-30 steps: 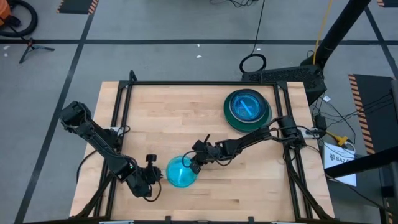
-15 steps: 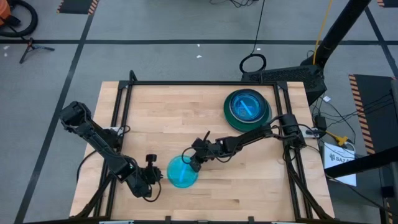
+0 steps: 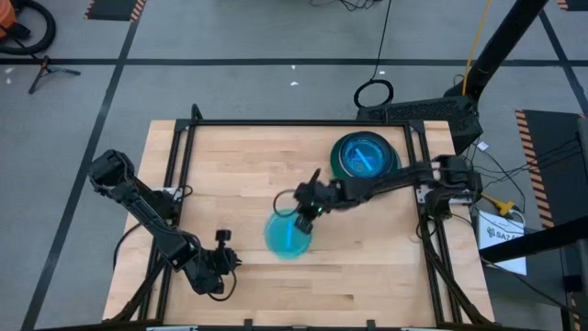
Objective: Stack plastic plates
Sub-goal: Stack the blue plate on the blue plate
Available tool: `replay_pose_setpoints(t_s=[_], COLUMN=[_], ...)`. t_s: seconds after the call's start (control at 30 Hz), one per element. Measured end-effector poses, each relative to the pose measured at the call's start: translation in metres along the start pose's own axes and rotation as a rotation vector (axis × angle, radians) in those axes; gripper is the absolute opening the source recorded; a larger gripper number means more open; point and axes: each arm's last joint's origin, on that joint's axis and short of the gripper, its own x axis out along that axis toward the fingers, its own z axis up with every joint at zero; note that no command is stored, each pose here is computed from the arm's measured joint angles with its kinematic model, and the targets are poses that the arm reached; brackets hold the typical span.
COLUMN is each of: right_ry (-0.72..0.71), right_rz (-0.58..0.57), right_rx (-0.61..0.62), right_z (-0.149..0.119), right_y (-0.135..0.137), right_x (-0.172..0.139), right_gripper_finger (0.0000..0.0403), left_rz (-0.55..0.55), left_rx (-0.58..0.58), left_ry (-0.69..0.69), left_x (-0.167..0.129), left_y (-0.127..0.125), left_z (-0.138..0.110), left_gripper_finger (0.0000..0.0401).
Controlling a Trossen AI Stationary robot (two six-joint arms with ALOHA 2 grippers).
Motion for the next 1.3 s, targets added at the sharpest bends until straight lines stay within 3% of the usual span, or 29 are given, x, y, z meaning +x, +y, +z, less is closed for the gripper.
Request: replay_pose_setpoints(t_s=[0.13,0.27,0.53,0.87,1.1,1.3], right_ry=[0.033,0.013,-0.048,-0.172,-0.190,-0.174], right_rz=[-0.101,-0.130,-0.221,-0.423,-0.477,-0.622], right_rx=[-0.038,-0.065,-0.006,0.179,0.289,0.325], right_z=[0.010,0.015,-0.008,-0.042,-0.048,-0.052], right_y=[-0.025,-0.047,-0.104,-0.182,-0.207,-0.218], right_x=[-0.035,-0.070,-0.128,-0.167,-0.185,-0.191], right_gripper_finger=[0.0000,0.0000,0.0000,0.0000,0.0003,0.0051], left_rz=[-0.022,-0.023,-0.006,0.028,-0.012,-0.008], left_rx=[-0.044,-0.090,-0.156,-0.126,-0.104,-0.087], left_ry=[-0.035,-0.088,-0.170,-0.184,-0.165,-0.159], left_x=[0.000,0.000,0.003,0.014,0.020,0.022], left_y=[-0.002,-0.004,0.001,0.021,0.034,0.040], left_z=[0.004,0.008,0.020,0.035,0.043,0.045], left_gripper_finger=[0.0030,0.0030,0.0030,0.0031,0.0031,0.0031])
